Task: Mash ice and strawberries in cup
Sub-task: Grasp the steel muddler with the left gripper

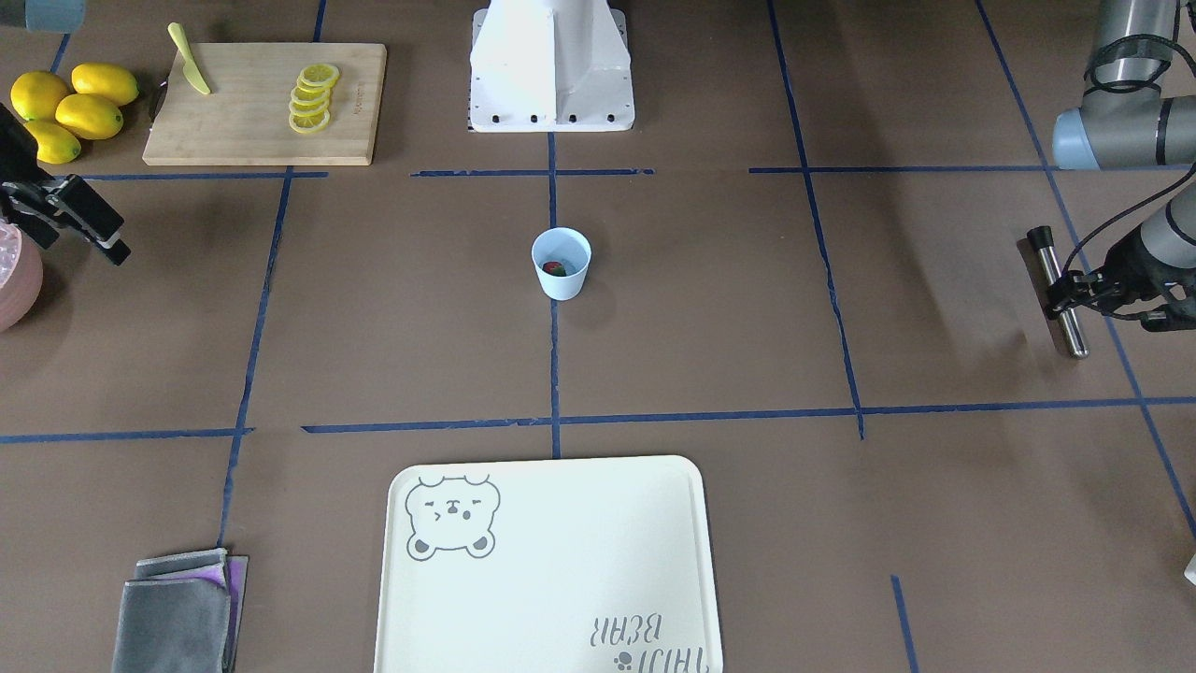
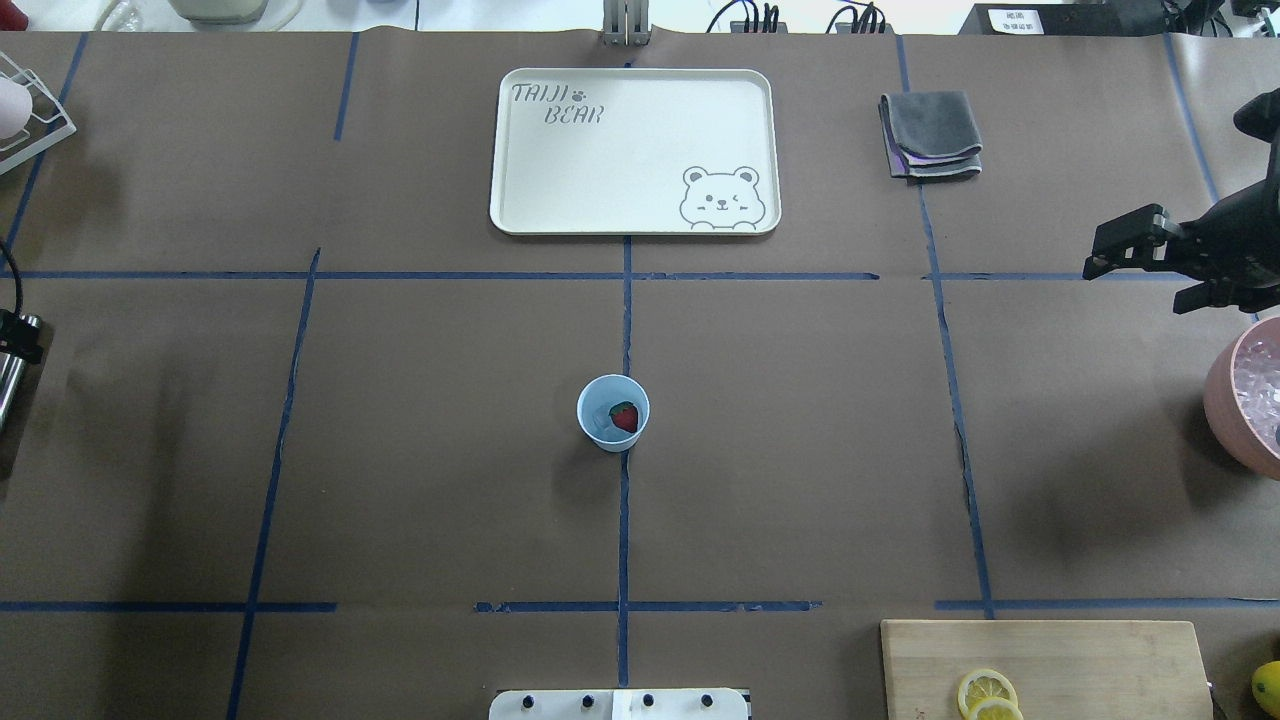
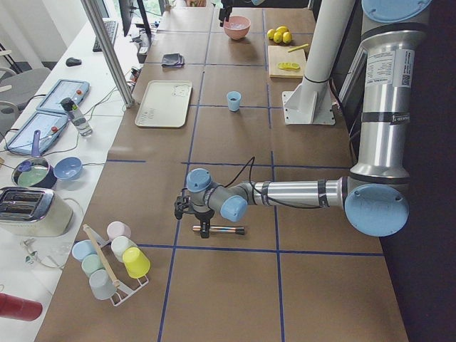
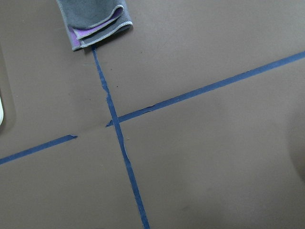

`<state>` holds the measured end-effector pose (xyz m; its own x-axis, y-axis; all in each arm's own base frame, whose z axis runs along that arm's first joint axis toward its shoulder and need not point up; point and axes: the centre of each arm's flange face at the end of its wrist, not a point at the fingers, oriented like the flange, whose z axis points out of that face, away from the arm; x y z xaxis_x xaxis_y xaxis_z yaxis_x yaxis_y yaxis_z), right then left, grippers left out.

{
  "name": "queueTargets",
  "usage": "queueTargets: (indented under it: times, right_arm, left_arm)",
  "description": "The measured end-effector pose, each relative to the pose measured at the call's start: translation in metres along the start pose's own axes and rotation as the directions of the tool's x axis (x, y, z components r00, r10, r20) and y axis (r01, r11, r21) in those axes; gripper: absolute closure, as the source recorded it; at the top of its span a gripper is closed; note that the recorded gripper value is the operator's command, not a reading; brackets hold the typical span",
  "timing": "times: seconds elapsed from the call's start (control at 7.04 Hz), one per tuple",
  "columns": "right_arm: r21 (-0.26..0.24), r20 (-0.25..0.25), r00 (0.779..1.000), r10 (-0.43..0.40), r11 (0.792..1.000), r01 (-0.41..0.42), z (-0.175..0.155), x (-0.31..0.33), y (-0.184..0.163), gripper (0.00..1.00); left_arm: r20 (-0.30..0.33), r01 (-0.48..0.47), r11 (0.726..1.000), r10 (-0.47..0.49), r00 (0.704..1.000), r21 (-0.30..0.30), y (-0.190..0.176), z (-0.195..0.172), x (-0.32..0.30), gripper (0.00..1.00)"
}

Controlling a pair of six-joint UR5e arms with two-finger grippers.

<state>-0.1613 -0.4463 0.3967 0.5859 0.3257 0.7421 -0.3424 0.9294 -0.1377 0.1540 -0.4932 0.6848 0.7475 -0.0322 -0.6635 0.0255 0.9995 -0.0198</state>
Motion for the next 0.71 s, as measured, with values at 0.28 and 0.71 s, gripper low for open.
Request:
queueTargets:
  times: [0.28,0.71]
  right_arm:
    - [0.000,0.000,1.000,0.000,1.000,0.000,0.000,0.000,0.000,0.00]
    - [0.000,0.000,1.000,0.000,1.000,0.000,0.000,0.000,0.000,0.00]
  left_arm:
    - [-0.001,0.005,1.000,-0.005,1.000,-0.011,-0.008,0.007,0.001,0.20]
    - [-0.019,0.010,0.999,-0.010,1.000,-0.037,-0.008,0.013,-0.001,0.69]
